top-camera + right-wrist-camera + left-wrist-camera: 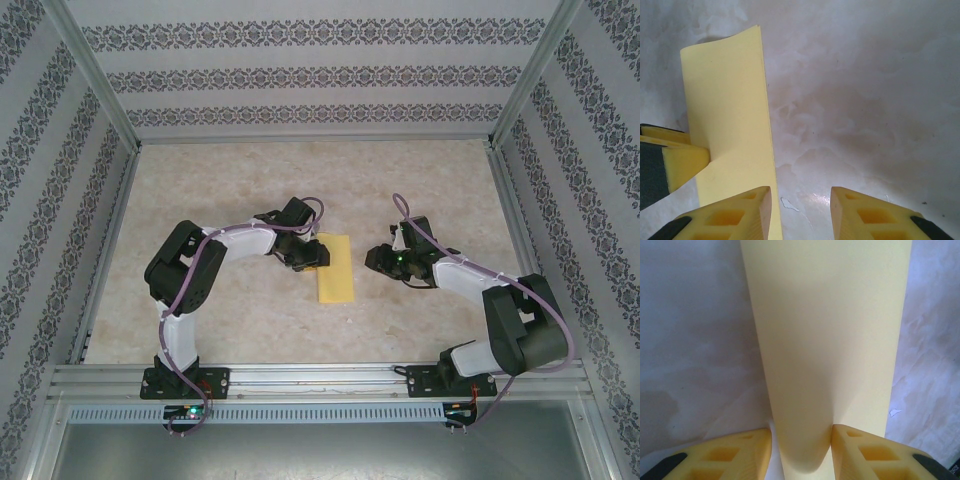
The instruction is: Fold a paper plane with a square sheet of paper (fold left side to right side)
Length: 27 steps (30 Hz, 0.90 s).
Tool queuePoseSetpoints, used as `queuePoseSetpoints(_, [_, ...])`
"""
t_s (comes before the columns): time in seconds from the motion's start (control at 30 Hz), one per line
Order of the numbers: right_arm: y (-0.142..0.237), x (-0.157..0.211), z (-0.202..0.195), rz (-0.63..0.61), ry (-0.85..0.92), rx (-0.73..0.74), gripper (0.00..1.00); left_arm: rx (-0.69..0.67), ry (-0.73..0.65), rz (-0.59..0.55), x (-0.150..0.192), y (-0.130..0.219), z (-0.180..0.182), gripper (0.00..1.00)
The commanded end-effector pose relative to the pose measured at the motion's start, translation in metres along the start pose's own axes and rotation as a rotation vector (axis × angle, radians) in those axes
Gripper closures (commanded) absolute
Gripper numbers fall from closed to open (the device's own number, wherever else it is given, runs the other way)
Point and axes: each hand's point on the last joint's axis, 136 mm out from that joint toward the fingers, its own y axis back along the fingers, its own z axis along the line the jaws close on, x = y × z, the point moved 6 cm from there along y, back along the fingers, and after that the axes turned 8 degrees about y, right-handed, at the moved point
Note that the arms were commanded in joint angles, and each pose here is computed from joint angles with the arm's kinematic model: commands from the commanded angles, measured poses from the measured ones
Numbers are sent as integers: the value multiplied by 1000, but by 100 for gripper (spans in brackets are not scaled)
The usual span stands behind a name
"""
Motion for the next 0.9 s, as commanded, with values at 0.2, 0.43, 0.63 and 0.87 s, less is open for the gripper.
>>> queuePoseSetpoints(0.2, [-1,5,-4,18,18,11,64,-137,-31,71,23,-52,32,61])
queuePoseSetpoints(0.43, [-4,5,3,37,32,-28,64,-158,-43,76,23,-50,33,61])
queuePoseSetpoints(0.63, [-13,7,13,66,50,-46,64,-156,-43,77,22,-51,32,61])
queuePoseSetpoints(0.87, [-23,7,26,89,62,-77,65,-159,-35,76,21,-52,32,61])
